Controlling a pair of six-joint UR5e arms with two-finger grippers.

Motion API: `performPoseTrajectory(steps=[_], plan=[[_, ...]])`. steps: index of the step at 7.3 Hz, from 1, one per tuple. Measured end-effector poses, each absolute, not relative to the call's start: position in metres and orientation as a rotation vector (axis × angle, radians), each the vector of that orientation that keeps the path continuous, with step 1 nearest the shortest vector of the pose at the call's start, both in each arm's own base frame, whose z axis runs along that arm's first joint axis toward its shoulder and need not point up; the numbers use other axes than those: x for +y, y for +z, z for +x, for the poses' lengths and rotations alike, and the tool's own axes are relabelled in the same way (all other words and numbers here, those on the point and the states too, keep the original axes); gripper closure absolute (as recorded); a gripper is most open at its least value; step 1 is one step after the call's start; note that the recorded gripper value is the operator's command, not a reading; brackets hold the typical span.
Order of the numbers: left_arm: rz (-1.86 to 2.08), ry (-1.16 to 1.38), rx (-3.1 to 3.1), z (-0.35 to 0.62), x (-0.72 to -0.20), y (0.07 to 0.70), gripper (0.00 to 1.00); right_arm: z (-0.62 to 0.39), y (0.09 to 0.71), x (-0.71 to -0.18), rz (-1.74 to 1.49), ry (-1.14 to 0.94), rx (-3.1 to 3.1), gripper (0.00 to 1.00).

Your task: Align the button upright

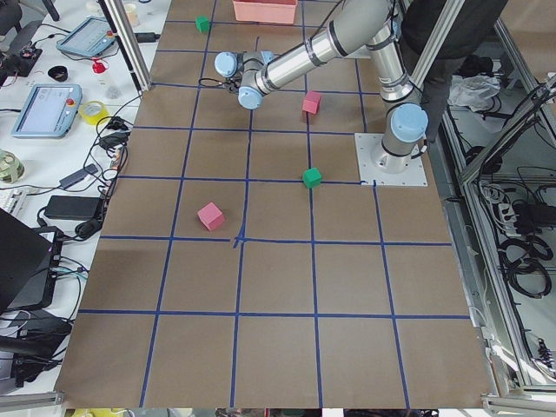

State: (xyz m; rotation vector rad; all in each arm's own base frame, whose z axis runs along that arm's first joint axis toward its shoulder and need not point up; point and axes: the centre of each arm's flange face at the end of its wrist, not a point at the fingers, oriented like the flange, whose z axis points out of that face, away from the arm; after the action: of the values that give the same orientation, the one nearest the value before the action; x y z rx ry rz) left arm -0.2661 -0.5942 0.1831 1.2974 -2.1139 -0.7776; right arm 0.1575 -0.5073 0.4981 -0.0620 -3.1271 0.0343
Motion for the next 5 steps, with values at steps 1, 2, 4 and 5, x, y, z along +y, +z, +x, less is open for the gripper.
performPoseTrajectory(steps=[1,2,4,5], plan=[[1.296,-0.775,-2.115,-0.266,-0.594,0.184,0.02,0.157,0.498,-0.507,-0.059,0.034,-3.124,0.0],[1.285,-0.754,-2.117,-0.266,-0.594,0.195,0.02,0.156,0.498,-0.507,-0.06,0.034,-3.123,0.0],[1.251,-0.626,-2.15,-0.258,-0.597,0.246,0.03,0.156,0.499,-0.507,-0.06,0.035,-3.122,0.0],[1.243,-0.479,-2.213,-0.25,-0.603,0.294,0.03,0.156,0.498,-0.507,-0.061,0.035,-3.122,0.0]])
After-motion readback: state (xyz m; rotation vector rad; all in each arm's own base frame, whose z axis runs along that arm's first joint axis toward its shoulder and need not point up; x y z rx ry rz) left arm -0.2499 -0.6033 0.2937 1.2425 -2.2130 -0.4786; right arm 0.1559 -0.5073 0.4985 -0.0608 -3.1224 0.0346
